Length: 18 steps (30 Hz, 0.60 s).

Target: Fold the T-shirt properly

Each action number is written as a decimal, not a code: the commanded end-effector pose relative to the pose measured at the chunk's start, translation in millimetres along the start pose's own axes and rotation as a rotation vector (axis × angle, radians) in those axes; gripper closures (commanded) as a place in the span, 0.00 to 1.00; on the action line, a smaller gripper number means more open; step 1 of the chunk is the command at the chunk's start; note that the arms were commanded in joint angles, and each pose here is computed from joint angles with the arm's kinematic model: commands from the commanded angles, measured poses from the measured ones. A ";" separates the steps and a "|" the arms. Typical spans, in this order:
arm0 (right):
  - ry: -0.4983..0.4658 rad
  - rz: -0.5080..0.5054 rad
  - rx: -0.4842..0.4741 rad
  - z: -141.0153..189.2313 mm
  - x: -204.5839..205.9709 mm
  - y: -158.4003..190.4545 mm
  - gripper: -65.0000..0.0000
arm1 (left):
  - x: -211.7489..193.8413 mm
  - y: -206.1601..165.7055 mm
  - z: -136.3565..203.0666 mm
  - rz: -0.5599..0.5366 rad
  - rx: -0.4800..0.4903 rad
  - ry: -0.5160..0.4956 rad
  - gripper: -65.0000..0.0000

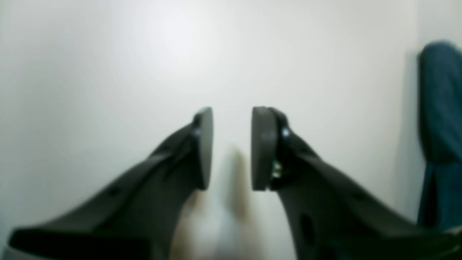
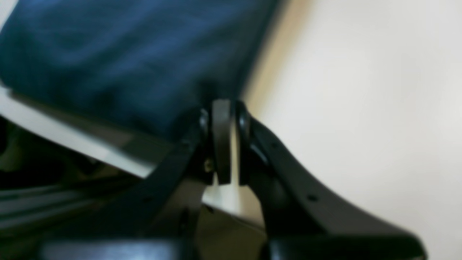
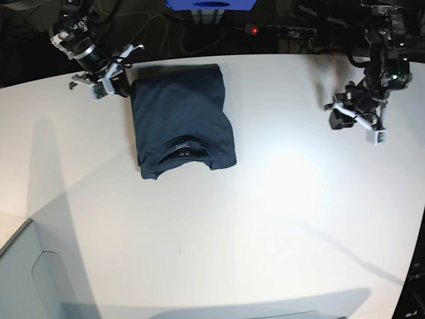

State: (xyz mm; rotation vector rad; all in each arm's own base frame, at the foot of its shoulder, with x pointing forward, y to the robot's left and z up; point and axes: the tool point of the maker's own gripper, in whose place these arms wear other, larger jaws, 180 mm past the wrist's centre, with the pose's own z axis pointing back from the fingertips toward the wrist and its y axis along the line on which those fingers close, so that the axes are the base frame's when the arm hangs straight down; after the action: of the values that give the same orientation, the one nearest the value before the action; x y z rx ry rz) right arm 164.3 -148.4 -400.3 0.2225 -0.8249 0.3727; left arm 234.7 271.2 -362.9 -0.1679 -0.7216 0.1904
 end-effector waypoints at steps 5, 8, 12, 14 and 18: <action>-0.005 -0.051 -0.115 33.1 -8.9 -20.9 1.00 | -1.9 27.5 46.3 0.086 0.111 -0.101 0.95; 0.034 -0.086 -0.172 52.4 -23.3 -23.9 1.00 | -17.8 34.4 70.3 0.119 0.163 -0.106 1.00; 0.126 -0.143 -0.168 72.6 -56.7 -3.8 1.00 | -69.3 42.7 96.0 0.170 0.225 -0.003 1.00; 0.176 -0.165 -0.156 82.0 -74.1 4.3 1.00 | -98.1 45.9 105.7 0.194 0.249 0.068 1.00; 0.326 -0.255 -0.117 90.0 -125.4 22.5 1.00 | -176.9 52.8 125.1 0.293 0.298 0.256 1.00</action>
State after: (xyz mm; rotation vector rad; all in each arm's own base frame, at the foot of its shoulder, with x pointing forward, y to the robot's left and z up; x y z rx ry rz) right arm 14.7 -188.7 -439.0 0.1385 -0.4622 0.1068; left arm 15.2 294.8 -397.7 0.0005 -0.4021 0.5534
